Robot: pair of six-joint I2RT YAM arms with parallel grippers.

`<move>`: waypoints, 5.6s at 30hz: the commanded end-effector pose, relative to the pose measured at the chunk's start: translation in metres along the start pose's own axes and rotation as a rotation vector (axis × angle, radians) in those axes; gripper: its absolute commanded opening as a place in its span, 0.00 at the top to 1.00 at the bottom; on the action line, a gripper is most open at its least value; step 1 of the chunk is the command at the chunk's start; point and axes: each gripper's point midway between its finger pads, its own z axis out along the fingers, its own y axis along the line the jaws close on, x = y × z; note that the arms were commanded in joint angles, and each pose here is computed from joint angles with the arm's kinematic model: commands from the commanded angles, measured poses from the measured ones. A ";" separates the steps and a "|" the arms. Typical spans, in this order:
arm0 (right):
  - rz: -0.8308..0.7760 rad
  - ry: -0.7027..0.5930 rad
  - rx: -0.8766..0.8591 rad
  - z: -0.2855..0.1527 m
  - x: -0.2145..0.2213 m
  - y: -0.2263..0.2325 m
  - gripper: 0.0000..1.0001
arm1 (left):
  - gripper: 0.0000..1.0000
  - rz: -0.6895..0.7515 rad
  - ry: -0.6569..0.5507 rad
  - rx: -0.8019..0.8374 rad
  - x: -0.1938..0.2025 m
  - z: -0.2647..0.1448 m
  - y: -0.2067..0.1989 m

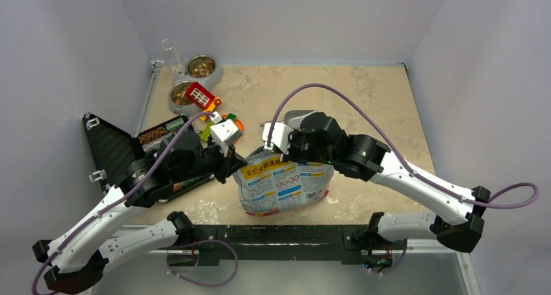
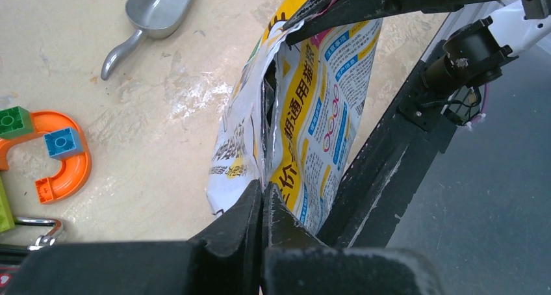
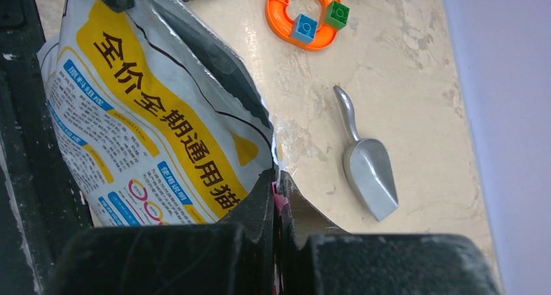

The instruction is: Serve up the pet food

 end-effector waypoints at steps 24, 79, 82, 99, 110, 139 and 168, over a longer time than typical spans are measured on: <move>-0.141 0.125 -0.111 -0.016 0.018 0.028 0.63 | 1.00 0.186 -0.075 0.355 -0.058 -0.029 -0.065; -0.112 -0.147 0.321 -0.063 -0.027 -0.041 1.00 | 0.77 -1.955 0.010 -0.538 -0.041 0.068 0.026; -0.140 -0.123 0.206 -0.053 -0.024 -0.021 0.91 | 1.00 -1.955 0.032 -0.519 -0.038 0.060 0.020; -0.261 -0.158 0.021 0.005 -0.068 0.025 0.49 | 1.00 -2.134 0.104 -0.277 -0.051 0.046 -0.013; -0.396 0.136 0.380 0.021 -0.019 -0.019 1.00 | 1.00 -2.164 0.099 -0.278 -0.055 0.045 -0.011; -0.200 0.318 0.348 -0.059 0.109 -0.029 1.00 | 1.00 -2.000 0.034 -0.661 -0.003 -0.009 0.036; -0.189 0.014 0.046 0.021 -0.060 0.014 0.50 | 1.00 -2.054 0.062 -0.390 -0.049 0.004 0.013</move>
